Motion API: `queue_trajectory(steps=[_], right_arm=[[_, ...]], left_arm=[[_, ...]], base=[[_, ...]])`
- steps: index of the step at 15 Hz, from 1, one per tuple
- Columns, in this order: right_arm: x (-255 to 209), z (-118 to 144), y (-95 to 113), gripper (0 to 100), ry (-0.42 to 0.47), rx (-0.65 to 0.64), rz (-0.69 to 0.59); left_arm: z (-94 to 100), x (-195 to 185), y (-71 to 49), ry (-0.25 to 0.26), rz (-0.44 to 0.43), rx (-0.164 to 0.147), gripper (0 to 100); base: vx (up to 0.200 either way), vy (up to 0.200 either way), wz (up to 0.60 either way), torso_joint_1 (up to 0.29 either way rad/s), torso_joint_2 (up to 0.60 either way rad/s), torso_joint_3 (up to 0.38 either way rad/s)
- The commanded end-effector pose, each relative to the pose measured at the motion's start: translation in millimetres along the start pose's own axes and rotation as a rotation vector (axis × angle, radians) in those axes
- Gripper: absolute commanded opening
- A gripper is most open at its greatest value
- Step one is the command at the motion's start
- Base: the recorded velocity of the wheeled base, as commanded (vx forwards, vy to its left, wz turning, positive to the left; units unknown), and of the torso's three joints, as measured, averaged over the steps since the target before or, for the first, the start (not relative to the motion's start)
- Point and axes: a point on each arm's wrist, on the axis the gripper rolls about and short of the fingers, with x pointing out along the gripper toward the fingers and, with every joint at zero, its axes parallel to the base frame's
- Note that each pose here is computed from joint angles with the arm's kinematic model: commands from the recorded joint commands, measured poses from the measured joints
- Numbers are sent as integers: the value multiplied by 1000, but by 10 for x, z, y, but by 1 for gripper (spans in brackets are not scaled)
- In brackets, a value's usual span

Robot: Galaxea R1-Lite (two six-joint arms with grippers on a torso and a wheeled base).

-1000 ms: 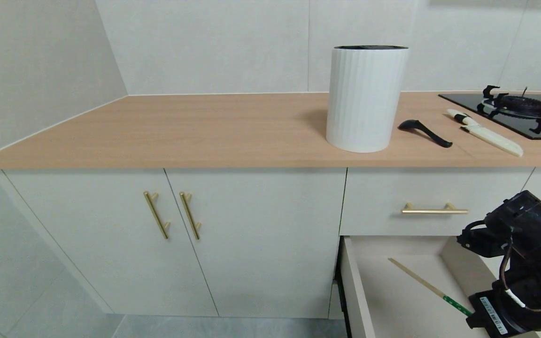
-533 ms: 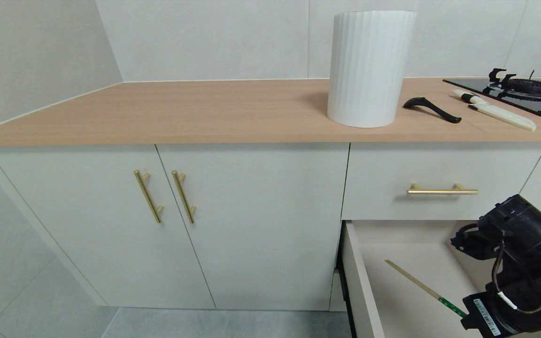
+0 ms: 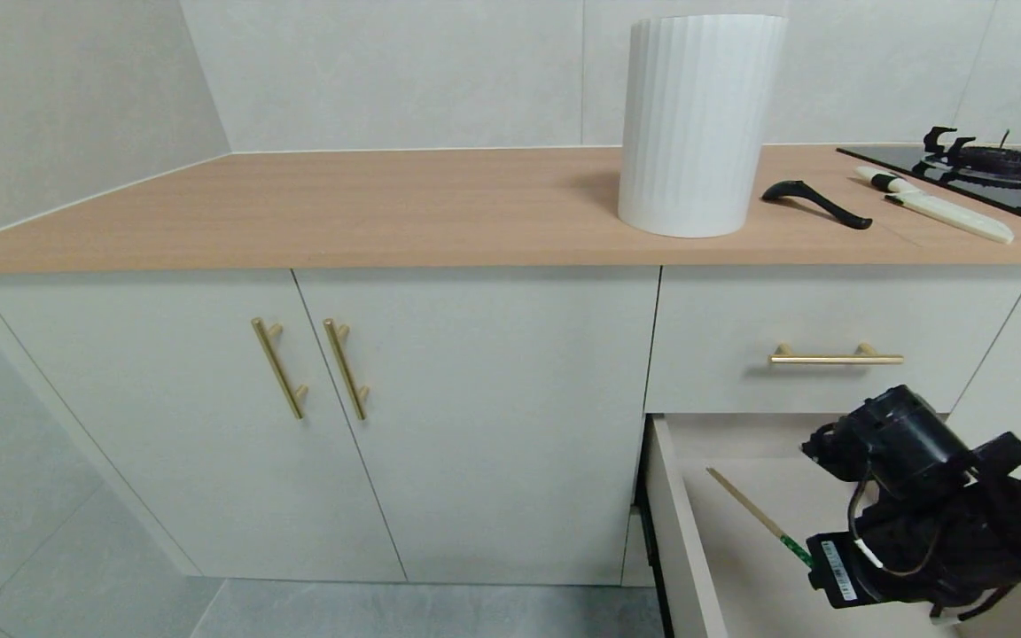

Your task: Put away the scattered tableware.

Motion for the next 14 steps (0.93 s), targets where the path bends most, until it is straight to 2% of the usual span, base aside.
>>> queue_trajectory(steps=[1,2,4,7,14], right_arm=[[488,-20,28,0,80,38,-91],[678,-60,29,0,102,33,-118],[850,-93,35,0,88,32,-115],[980,-120,29,0,105,30,-129],[1040,-116,-2,0,90,40,-137]], left_arm=[[0,0,0,0,-1,0,100],[0,0,0,0,-1,0,100],[0,0,0,0,1,0,100],[0,0,0,0,1,0,100],[0,0,0,0,-1,0,100]], base=[[0,0,0,0,0,0],[0,0,0,0,0,0],[0,0,0,0,0,0],[0,0,0,0,0,0],[0,0,0,0,0,0]])
